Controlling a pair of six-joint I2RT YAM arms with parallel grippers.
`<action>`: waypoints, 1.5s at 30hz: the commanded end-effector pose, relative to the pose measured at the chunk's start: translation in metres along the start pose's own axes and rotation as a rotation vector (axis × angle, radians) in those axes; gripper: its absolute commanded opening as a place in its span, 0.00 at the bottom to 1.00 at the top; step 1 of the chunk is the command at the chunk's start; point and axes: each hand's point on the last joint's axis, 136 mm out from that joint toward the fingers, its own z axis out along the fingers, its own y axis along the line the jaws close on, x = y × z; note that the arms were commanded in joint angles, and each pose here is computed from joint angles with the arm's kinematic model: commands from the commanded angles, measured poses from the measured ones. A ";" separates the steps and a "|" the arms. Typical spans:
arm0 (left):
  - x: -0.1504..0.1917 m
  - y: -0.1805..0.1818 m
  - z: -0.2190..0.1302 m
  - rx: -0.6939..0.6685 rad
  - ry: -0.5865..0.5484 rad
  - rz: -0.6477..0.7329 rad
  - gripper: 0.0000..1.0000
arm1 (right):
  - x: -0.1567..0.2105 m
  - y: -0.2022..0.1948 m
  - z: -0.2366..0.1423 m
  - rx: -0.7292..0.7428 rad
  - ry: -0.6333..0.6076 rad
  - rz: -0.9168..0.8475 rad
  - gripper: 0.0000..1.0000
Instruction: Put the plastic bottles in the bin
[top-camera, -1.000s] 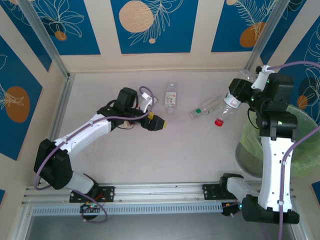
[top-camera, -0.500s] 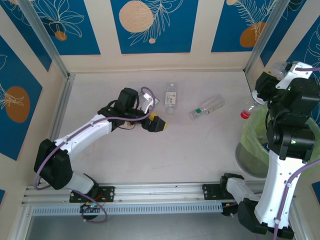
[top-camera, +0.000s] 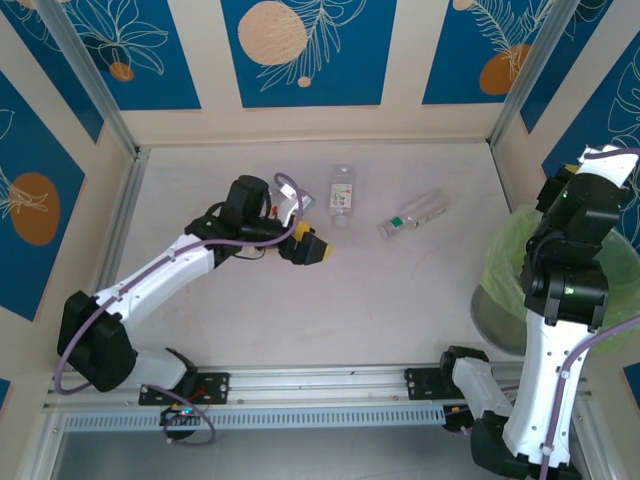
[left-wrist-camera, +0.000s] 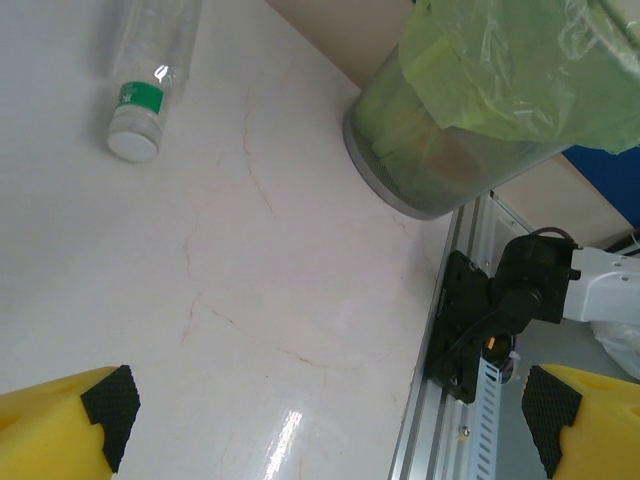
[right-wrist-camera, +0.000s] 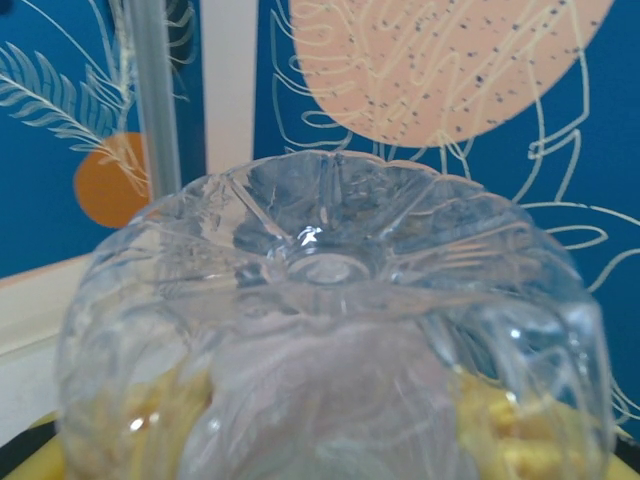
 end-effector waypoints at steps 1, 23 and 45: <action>-0.001 -0.004 -0.007 -0.020 -0.018 0.046 1.00 | 0.004 -0.015 0.006 0.094 0.002 -0.038 0.44; 0.002 0.004 -0.003 -0.051 -0.001 0.028 1.00 | 0.142 -0.021 0.061 0.275 0.286 0.128 0.75; 0.009 0.039 -0.002 -0.228 0.025 -0.017 1.00 | 0.137 -0.002 0.040 0.068 0.339 0.393 0.99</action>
